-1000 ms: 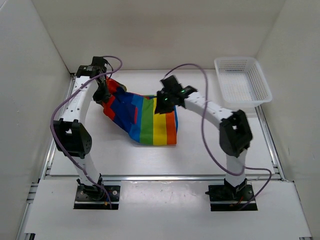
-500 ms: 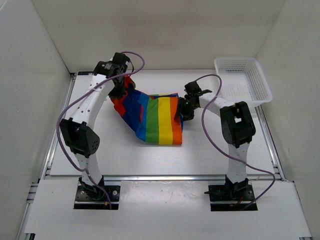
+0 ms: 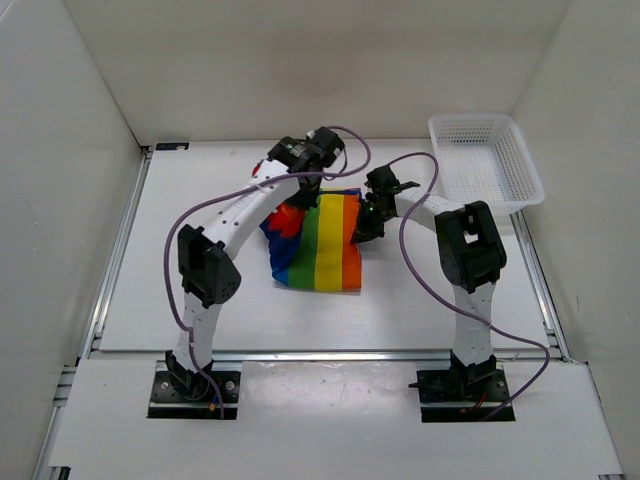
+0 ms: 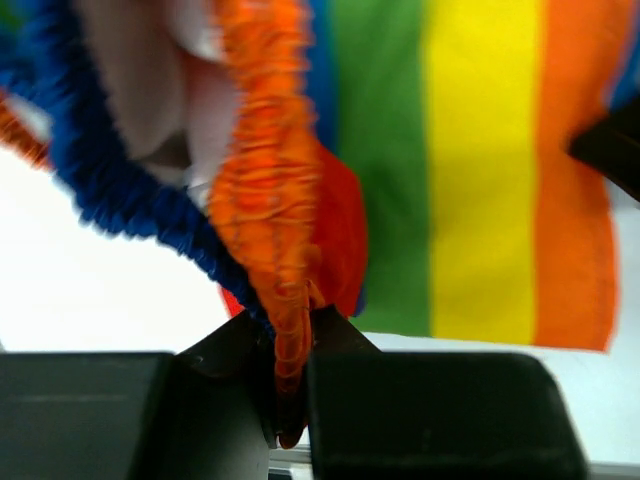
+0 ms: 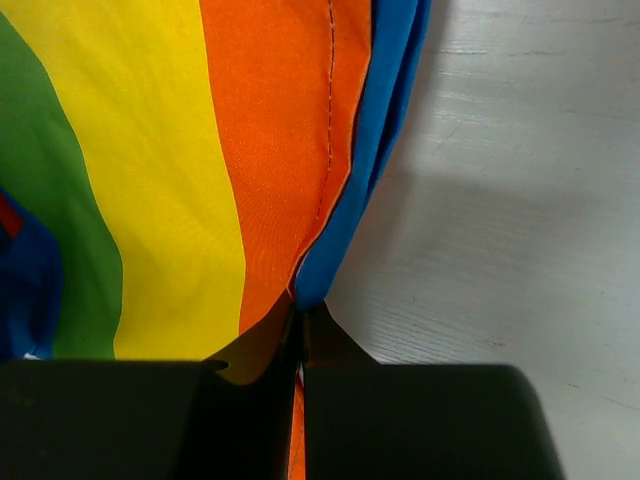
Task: Fold and stack the shorts
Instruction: Fold the shorts
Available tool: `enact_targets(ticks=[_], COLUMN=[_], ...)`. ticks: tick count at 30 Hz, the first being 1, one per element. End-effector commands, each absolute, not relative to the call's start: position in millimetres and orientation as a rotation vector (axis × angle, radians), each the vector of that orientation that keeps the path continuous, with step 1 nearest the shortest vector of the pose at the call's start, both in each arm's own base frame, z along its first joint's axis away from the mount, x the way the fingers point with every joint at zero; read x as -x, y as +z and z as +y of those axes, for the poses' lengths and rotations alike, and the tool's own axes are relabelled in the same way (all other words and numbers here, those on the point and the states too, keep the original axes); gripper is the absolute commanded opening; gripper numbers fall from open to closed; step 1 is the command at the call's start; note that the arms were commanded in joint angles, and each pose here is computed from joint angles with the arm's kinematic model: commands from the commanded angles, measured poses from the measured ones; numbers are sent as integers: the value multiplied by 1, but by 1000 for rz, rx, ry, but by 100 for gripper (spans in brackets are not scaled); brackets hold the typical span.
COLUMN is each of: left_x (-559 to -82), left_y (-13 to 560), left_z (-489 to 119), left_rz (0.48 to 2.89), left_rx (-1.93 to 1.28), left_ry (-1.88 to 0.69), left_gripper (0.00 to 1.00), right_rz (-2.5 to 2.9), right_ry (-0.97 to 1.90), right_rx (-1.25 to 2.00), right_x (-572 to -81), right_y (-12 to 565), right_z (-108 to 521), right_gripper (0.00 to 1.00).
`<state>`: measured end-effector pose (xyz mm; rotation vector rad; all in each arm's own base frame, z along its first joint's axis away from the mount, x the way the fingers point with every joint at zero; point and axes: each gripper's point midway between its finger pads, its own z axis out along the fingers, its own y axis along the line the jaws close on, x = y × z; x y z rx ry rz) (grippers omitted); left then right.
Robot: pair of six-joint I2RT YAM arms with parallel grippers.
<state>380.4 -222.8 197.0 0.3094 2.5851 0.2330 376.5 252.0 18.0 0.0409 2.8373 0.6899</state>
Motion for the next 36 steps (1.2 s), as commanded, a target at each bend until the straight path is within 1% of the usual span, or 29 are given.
enact_targets(ticks=[1, 6, 7, 10, 12, 13, 14, 15, 16, 17, 18, 19, 22, 26, 27, 28, 30, 31, 34, 36], left_x=[-358, -337, -335, -330, -325, -324, -317, -322, -320, -323, -321, -328, -336, -363, -367, -371, -376, -376, -378, -378], left_y=[200, 187, 188, 190, 194, 199, 204, 208, 213, 219, 224, 230, 252, 265, 271, 267, 263, 267, 254, 241], left_z=[-254, -303, -315, -323, -329, -332, -337, -335, -336, -331, -331, -326, -319, -287, -279, -272, -252, -245, -228, -215], left_rz=[2614, 2620, 2620, 2617, 2619, 2607, 2614, 2612, 2607, 2601, 2605, 2593, 2543, 2518, 2508, 2518, 2530, 2516, 2546, 2582], left_rx=[-382, -491, -502, -515, -529, -531, -547, -529, -533, -514, -513, -483, -446, -298, -259, -235, -181, -161, -116, -78], left_ry=[141, -20, -105, -191, -254, -286, -343, -368, -392, -412, -463, -493, -584, -585, -588, -576, -564, -553, -515, -490], left_gripper=[10, 10, 10, 10, 10, 13, 23, 52, 70, 81, 89, 100, 100, 100, 94, 91, 84, 77, 68, 67], right_rz=[2875, 2879, 2879, 2876, 2863, 2860, 2860, 2857, 2846, 2844, 2832, 2828, 2810, 2806, 2808, 2805, 2803, 2789, 2750, 2715], right_ry=[662, 665, 665, 666, 657, 641, 641, 642, 632, 633, 626, 614, 610, 564, 548, 483, 392, 345, 153, 111], right_rx=[-39, -39, -39, -39, -39, -43, -43, -42, -43, -43, -43, -45, -45, -49, -53, -41, -47, -51, -131, -181], right_x=[-370, -370, -370, -368, -369, -368, -368, -366, -368, -368, -369, -369, -369, -368, -366, -367, -366, -369, -373, -377], right_y=[1, -1, -1, 2, 4, 5, 5, 7, 10, 8, 12, 13, 21, 26, 30, 31, 42, 47, 61, 74], right_z=[252, 257, 257, 256, 255, 252, 252, 251, 250, 250, 249, 247, 245, 235, 232, 223, 206, 196, 154, 132], right_gripper=[0, 0, 0, 0, 4, 8, 13, 16, 19, 24, 30, 33, 47, 54, 54, 61, 63, 66, 66, 66])
